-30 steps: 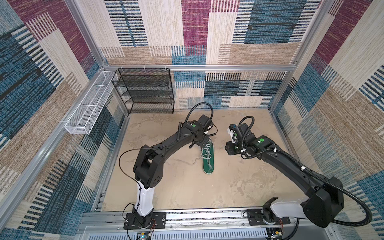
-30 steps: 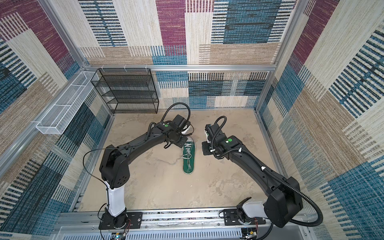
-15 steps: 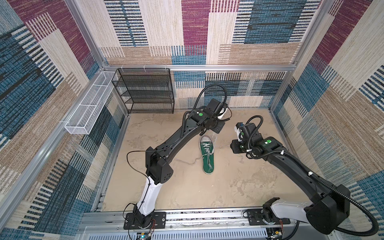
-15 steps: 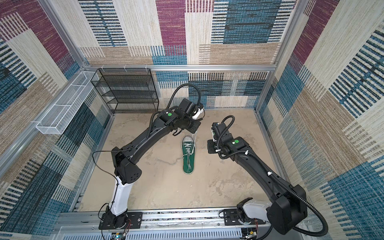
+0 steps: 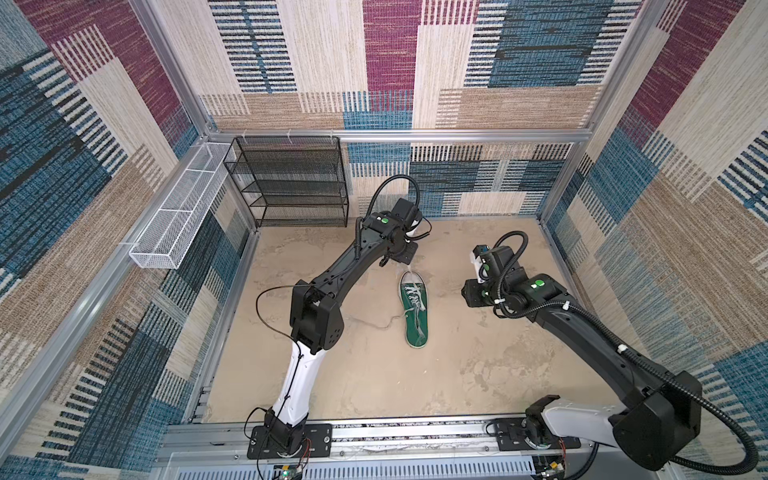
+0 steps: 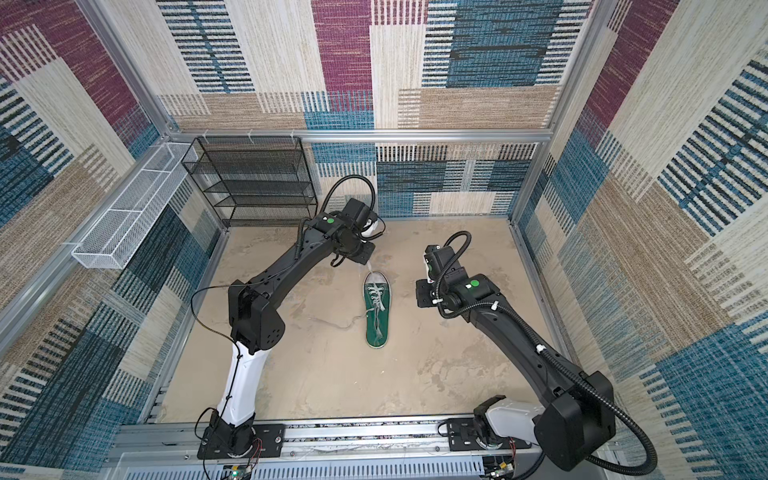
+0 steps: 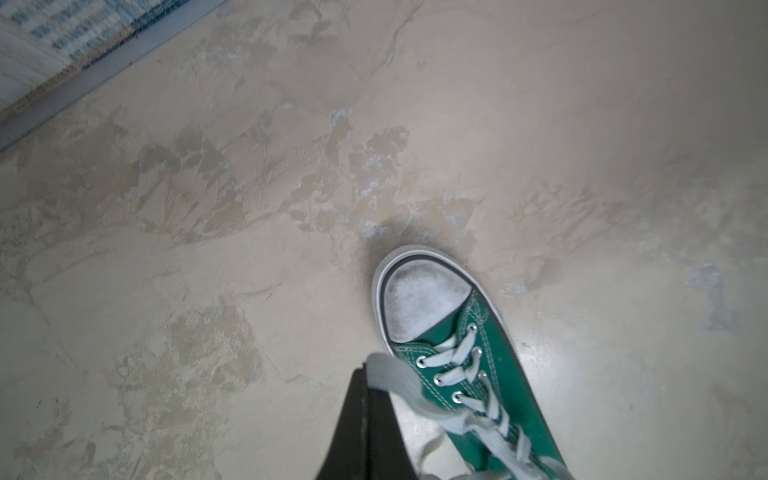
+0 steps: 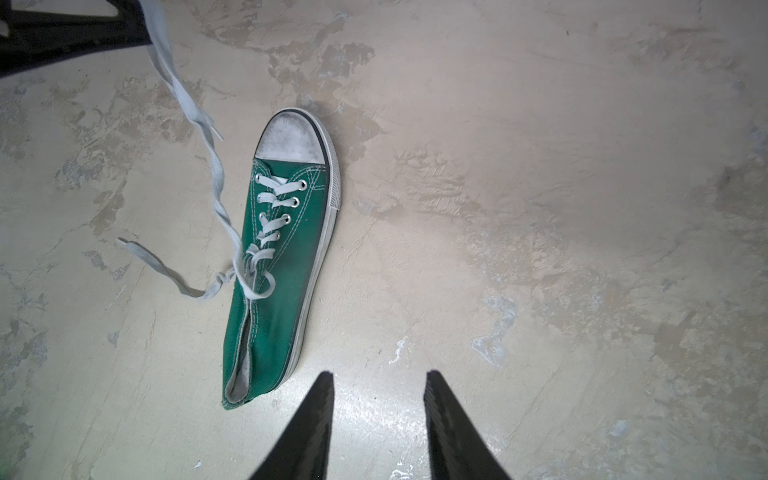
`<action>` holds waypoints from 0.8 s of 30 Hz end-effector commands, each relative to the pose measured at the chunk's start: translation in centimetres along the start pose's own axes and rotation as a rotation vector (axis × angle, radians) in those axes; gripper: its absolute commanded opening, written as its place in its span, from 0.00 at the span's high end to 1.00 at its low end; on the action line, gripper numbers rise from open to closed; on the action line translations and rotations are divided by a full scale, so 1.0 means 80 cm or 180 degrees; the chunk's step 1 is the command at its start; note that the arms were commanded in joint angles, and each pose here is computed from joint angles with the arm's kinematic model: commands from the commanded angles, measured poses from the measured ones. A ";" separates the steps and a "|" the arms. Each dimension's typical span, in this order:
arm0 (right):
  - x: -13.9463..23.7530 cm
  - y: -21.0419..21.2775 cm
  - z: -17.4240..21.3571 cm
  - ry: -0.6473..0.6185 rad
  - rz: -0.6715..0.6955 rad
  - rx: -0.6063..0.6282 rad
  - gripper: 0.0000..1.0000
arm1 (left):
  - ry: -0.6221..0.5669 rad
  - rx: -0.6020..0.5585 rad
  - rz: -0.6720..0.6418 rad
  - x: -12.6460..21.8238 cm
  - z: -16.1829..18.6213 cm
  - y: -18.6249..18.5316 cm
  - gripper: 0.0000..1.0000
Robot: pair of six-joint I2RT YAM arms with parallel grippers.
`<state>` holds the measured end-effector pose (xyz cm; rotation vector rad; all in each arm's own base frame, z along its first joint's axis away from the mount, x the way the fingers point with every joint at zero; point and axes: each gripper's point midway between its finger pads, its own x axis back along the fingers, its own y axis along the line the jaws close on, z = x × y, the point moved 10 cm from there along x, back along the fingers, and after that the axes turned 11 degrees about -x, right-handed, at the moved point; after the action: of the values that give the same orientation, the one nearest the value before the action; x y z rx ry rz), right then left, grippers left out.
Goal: Tie the shoes
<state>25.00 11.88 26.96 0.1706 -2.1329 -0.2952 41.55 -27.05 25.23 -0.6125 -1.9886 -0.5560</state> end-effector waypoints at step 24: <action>-0.071 0.064 -0.009 0.0166 -0.1097 0.0283 0.46 | -0.0444 0.0105 0.0317 0.022 -0.043 -0.012 1.00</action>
<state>27.71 16.57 23.69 0.5091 -2.0021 -0.3749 42.51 -29.25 27.87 -0.7339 -2.0735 -0.4739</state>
